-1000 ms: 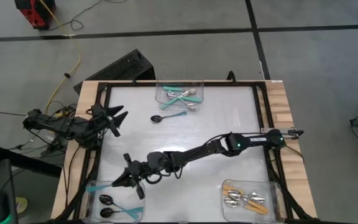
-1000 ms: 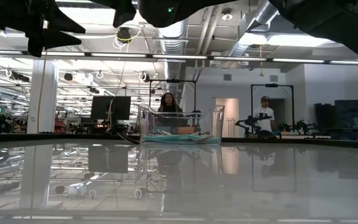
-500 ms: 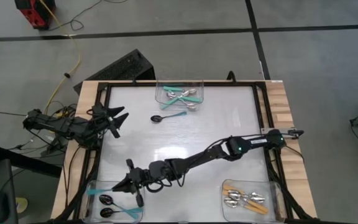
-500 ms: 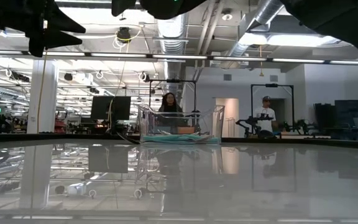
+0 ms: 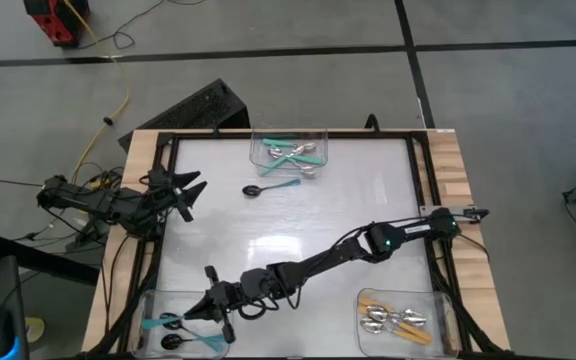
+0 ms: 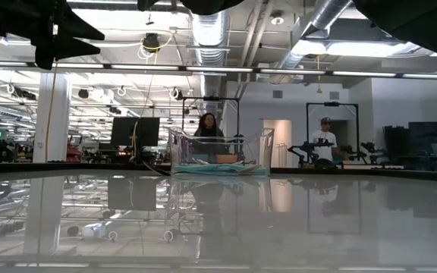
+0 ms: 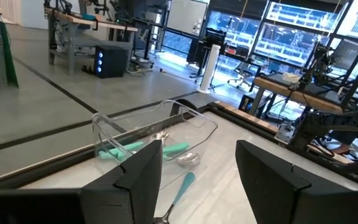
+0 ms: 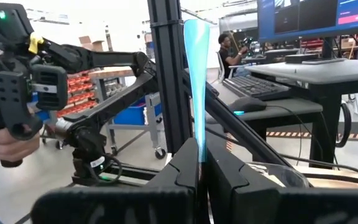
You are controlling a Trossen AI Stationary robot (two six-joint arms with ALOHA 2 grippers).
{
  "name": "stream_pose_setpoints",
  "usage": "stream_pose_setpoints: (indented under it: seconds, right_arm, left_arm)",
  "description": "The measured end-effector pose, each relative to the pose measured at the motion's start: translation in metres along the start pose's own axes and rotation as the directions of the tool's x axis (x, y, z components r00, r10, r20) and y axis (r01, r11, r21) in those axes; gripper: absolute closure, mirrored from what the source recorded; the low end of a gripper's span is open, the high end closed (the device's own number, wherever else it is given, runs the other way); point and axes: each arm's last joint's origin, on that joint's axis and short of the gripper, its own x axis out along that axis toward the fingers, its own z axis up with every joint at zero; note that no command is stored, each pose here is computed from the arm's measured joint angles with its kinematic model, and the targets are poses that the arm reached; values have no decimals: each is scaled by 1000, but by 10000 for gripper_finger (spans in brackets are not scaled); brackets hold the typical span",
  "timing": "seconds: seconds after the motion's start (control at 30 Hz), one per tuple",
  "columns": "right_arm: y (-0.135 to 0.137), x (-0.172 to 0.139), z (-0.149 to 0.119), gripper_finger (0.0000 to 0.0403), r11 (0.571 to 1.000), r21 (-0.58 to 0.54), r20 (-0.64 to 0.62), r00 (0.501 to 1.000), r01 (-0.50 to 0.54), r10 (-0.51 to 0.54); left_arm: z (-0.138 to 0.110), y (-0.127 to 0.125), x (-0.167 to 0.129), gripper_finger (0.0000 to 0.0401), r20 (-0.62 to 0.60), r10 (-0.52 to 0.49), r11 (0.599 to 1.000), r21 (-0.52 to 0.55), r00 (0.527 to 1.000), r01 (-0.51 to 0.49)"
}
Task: Sort silverware by color (type)
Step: Put the right black spoon into the bottom left transparent bin
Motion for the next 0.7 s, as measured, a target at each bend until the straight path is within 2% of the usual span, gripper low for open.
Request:
stream_pose_setpoints:
  seconds: [0.13, 0.33, 0.47, 0.7]
  right_arm:
    - [-1, 0, -4, 365, 1000, 0, -12, 1000, 1, -1]
    - [-8, 0, -30, 365, 999, 53, 2, 1000, 0, 0]
    - [-8, 0, -27, 365, 998, 56, 24, 1000, -8, 7]
    - [-17, 0, -27, 365, 992, 125, 15, 1000, -4, 2]
  left_arm:
    - [0, 0, 0, 211, 0, 0, 1000, -1, 1000, 0]
    - [0, 0, 0, 211, 2, 0, 1000, -5, 1000, 0]
    - [0, 0, 0, 211, 3, 0, 1000, -6, 1000, 0]
    - [0, 0, 0, 211, 4, 2, 1000, -8, 1000, -2]
